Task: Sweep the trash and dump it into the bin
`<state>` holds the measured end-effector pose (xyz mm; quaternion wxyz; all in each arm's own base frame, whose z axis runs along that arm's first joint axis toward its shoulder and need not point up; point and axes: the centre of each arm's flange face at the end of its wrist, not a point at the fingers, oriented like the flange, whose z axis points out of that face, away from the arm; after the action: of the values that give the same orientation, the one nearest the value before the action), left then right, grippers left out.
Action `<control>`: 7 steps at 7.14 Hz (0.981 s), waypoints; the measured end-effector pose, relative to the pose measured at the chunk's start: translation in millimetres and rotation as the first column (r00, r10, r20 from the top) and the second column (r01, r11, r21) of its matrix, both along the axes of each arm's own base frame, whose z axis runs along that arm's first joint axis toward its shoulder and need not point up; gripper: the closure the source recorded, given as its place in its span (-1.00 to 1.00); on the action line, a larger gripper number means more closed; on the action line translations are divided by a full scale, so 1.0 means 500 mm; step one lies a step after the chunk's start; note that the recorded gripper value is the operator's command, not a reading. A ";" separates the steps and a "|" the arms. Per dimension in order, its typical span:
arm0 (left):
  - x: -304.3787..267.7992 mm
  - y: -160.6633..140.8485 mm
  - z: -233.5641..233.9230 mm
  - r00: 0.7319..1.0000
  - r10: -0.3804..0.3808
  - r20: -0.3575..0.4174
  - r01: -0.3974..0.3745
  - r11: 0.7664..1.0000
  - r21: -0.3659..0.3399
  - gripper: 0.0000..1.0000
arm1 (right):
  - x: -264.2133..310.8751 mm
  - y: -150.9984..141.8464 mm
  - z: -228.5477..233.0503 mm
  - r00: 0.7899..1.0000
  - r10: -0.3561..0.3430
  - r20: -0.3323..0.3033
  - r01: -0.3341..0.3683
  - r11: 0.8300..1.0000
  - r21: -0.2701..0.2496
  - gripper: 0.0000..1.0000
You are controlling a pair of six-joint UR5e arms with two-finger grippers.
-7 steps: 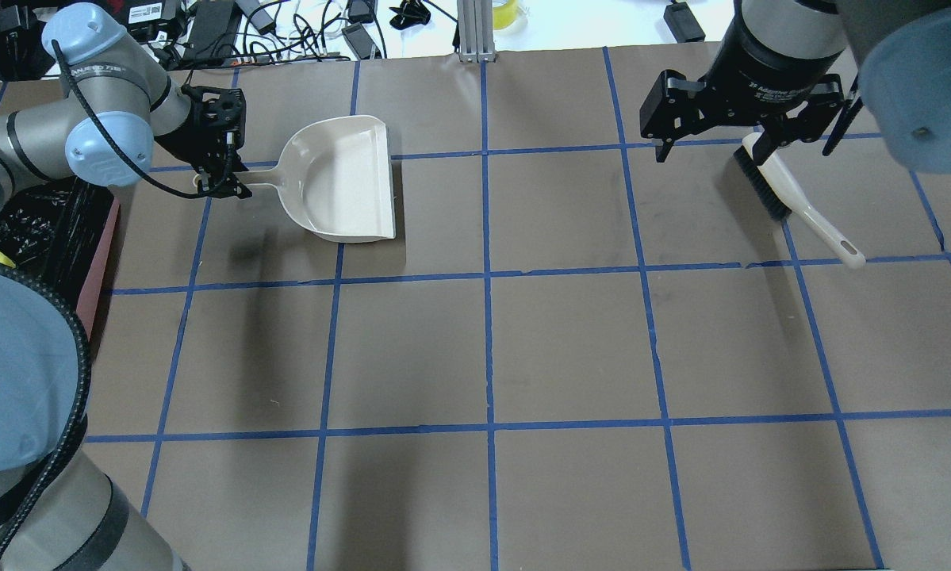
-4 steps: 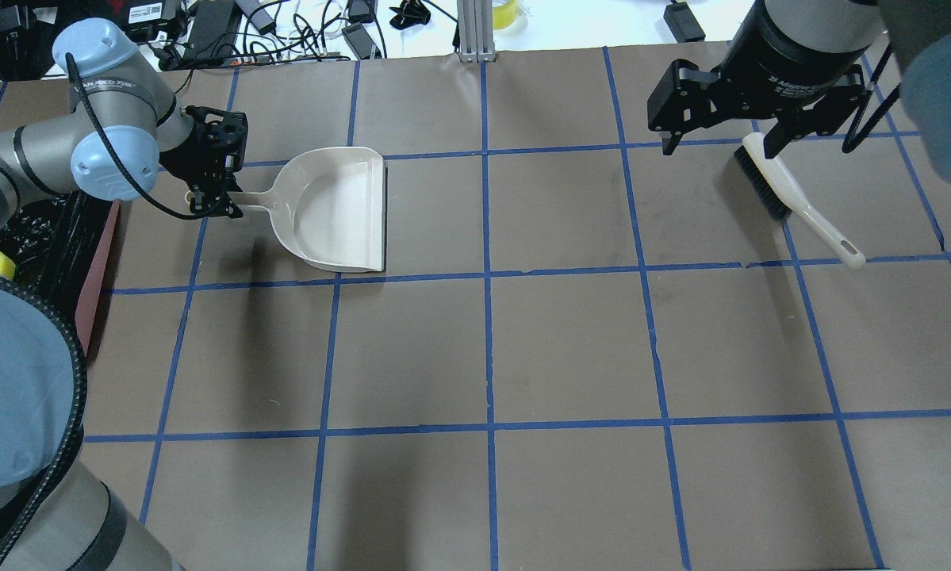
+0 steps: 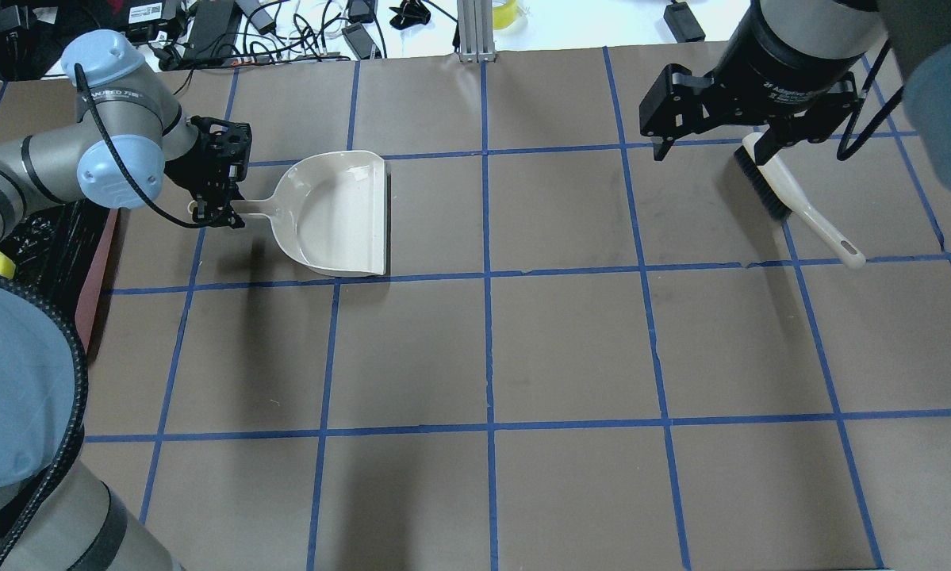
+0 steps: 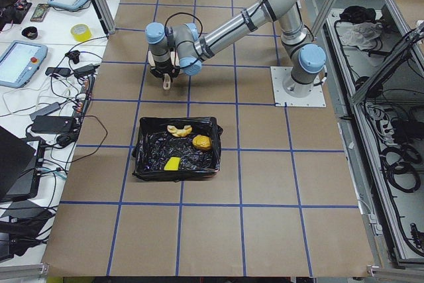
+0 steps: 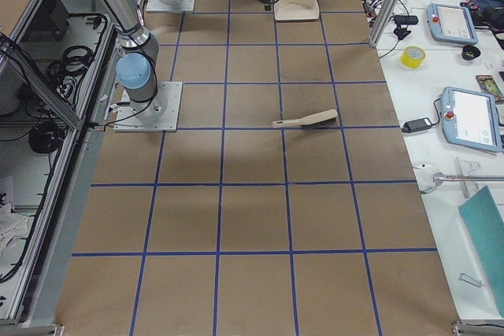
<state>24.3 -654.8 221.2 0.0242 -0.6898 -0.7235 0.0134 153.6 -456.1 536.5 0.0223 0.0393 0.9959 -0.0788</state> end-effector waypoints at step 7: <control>-0.049 0.045 0.245 0.992 0.125 -0.018 -0.126 0.992 -0.021 -0.96 | -0.021 -0.014 -0.001 0.999 0.007 -0.053 -0.006 1.000 0.018 -1.00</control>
<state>-0.1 -632.2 343.8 0.0218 -0.6430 -0.7650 0.0284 143.1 -463.0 536.1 -0.0043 0.0341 0.9969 -0.0707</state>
